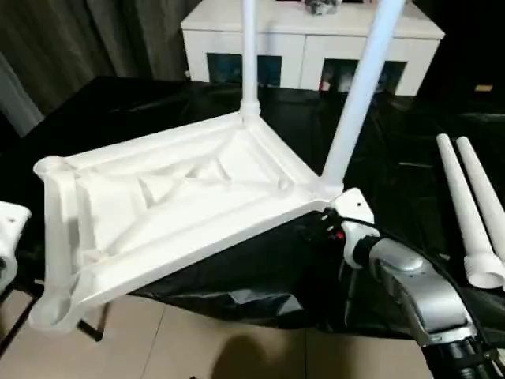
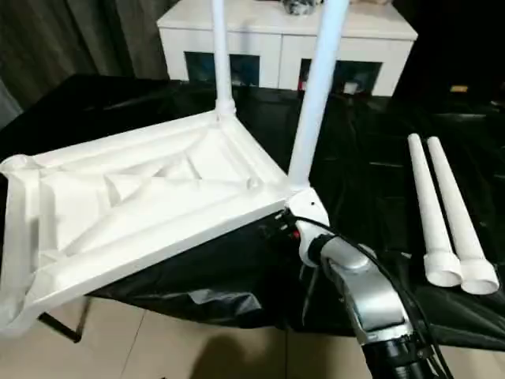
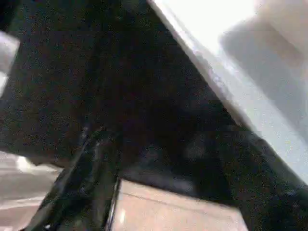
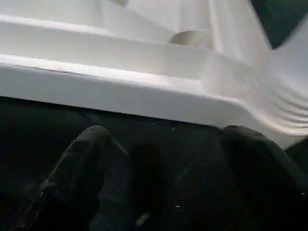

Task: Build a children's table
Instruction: Rotate table base

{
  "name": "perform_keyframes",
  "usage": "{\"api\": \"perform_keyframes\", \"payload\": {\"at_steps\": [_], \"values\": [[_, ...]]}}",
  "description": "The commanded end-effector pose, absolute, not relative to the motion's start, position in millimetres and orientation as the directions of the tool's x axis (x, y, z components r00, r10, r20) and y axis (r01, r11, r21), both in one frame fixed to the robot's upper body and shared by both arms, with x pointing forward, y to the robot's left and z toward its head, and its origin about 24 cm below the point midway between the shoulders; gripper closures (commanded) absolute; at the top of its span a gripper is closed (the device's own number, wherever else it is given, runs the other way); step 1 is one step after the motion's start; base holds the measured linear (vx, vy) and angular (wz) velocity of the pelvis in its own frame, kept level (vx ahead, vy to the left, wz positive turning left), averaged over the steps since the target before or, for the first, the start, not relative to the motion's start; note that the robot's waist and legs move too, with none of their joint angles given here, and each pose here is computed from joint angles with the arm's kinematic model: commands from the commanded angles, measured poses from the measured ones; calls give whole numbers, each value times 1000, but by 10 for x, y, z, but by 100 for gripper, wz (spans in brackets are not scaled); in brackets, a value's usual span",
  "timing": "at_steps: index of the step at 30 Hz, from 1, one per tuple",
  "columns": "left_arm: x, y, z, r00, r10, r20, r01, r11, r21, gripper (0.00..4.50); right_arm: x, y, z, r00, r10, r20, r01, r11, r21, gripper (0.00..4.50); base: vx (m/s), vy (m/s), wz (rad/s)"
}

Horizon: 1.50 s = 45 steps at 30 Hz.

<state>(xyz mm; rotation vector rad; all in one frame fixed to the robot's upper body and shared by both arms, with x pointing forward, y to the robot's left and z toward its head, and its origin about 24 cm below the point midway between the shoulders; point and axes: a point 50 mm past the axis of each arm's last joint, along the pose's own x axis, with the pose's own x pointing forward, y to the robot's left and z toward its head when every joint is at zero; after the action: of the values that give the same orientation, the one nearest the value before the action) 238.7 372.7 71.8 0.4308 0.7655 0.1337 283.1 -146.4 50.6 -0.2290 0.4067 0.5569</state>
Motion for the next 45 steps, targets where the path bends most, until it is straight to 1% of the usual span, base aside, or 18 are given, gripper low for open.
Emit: {"api": "perform_keyframes", "payload": {"at_steps": [1,3,4,5,9,10,11,12,13,15,22,23,29,33,38,41,44,45], "values": [[2411,3564,713,712,167,-682,144,916,375,66,2848,-1466,460,760,453,-466,-550,830,-90,53,0,0,0],[2416,3403,717,700,67,-711,235,919,318,61,2863,-1397,357,740,462,-489,-561,825,-69,53,0,0,0],[2416,3403,717,700,67,-711,235,919,318,53,2863,-1397,357,740,462,-489,-561,825,-69,53,0,0,0],[2407,3314,725,685,13,-729,288,913,287,31,2893,-1350,313,739,460,-492,-558,827,-65,53,0,0,0],[2371,3134,737,647,-97,-756,405,884,234,19,2969,-1270,265,740,458,-492,-550,834,-51,53,0,0,0],[2371,3134,737,647,-97,-756,405,884,234,12,2969,-1270,265,740,458,-492,-550,834,-51,53,0,0,0],[2350,3048,746,630,-162,-760,463,864,200,5,3023,-1232,280,746,458,-483,-549,834,-58,53,0,0,0],[2343,3026,748,624,-176,-761,473,860,190,5,3037,-1224,286,748,458,-480,-549,834,-59,53,0,0,0],[2314,2869,764,600,-281,-749,555,821,136,5,3100,-1185,334,754,470,-458,-554,830,-61,53,0,0,0],[2288,2733,768,575,-364,-733,613,785,91,5,3144,-1171,369,759,476,-444,-558,827,-67,53,0,0,0],[2275,2361,702,504,-521,-689,728,686,14,5,3234,-1187,415,766,484,-423,-566,820,-87,53,0,0,0],[2296,2242,674,482,-560,-674,751,660,-12,5,3250,-1213,429,769,482,-420,-566,819,-96,53,0,0,0],[2390,2013,616,465,-611,-640,786,618,-20,5,3267,-1289,466,778,474,-413,-560,821,-113,53,0,0,0],[2548,1757,565,448,-659,-604,822,569,-10,5,3293,-1356,492,791,460,-403,-547,827,-128,53,0,0,0],[2640,1471,515,400,-706,-585,868,497,-6,5,3300,-1342,510,785,475,-398,-564,814,-140,53,0,0,0],[2650,1404,502,388,-718,-578,877,480,-8,5,3294,-1335,512,781,480,-399,-571,808,-146,53,0,0,0],[2712,1181,473,375,-750,-544,899,438,15,5,3259,-1339,530,771,496,-399,-592,789,-164,53,0,0,0],[2712,1181,473,375,-750,-544,899,438,15,5,3259,-1339,530,771,496,-399,-592,789,-164,53,0,0,0]]}}
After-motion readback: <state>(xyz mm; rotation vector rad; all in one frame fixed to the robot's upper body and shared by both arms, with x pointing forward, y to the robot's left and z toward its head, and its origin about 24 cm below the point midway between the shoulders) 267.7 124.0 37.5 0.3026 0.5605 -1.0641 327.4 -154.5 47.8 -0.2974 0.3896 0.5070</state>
